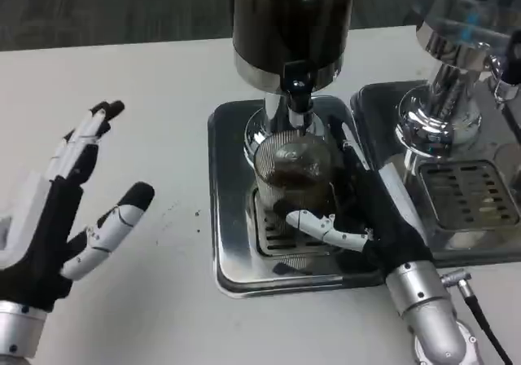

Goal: Grasp the cup under the faucet to collect the drink, then remove the cup.

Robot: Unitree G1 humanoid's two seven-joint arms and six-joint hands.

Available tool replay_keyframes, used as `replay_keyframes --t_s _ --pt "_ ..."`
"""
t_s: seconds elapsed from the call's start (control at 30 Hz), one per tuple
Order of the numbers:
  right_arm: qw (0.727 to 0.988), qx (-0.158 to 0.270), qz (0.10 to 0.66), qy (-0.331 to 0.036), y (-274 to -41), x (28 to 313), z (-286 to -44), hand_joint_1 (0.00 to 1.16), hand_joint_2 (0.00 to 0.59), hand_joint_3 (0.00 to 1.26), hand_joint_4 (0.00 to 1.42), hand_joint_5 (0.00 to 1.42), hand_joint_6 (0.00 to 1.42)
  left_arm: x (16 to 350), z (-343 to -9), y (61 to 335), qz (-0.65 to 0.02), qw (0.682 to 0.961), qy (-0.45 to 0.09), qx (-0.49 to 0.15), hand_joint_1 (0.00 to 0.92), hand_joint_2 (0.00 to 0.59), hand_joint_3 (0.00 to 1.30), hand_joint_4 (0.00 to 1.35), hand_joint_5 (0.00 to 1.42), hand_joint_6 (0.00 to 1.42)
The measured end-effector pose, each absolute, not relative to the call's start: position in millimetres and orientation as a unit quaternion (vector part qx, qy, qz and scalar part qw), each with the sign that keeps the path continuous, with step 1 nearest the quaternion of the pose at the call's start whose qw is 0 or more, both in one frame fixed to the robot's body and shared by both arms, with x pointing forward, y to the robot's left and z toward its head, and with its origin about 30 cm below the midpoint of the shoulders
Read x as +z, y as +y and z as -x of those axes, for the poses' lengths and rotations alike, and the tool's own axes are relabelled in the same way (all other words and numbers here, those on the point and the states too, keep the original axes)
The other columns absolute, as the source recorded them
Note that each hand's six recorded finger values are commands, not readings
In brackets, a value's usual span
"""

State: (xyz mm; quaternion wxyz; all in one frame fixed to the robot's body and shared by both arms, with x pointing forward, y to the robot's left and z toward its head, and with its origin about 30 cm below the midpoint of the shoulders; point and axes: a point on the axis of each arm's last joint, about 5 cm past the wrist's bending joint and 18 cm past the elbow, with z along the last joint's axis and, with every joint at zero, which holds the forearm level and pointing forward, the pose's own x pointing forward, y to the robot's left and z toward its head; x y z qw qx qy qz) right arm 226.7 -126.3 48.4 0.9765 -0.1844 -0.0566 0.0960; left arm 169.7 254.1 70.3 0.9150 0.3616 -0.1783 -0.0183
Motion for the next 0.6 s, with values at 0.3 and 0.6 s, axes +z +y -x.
replay_keyframes --t_s 0.3,0.6 --pt "0.979 0.086 0.173 -0.058 -122.5 48.0 -234.2 0.81 0.134 0.00 0.00 0.00 0.19 56.1 -166.0 245.9 -0.374 0.913 -0.148 -0.065 0.000 0.203 0.12 0.00 0.10 0.02" --pt "0.981 0.090 0.162 -0.061 -118.5 45.8 -235.9 0.83 0.136 0.00 0.00 0.01 0.21 50.9 -161.5 244.9 -0.376 0.914 -0.135 -0.077 0.000 0.210 0.16 0.00 0.11 0.02"
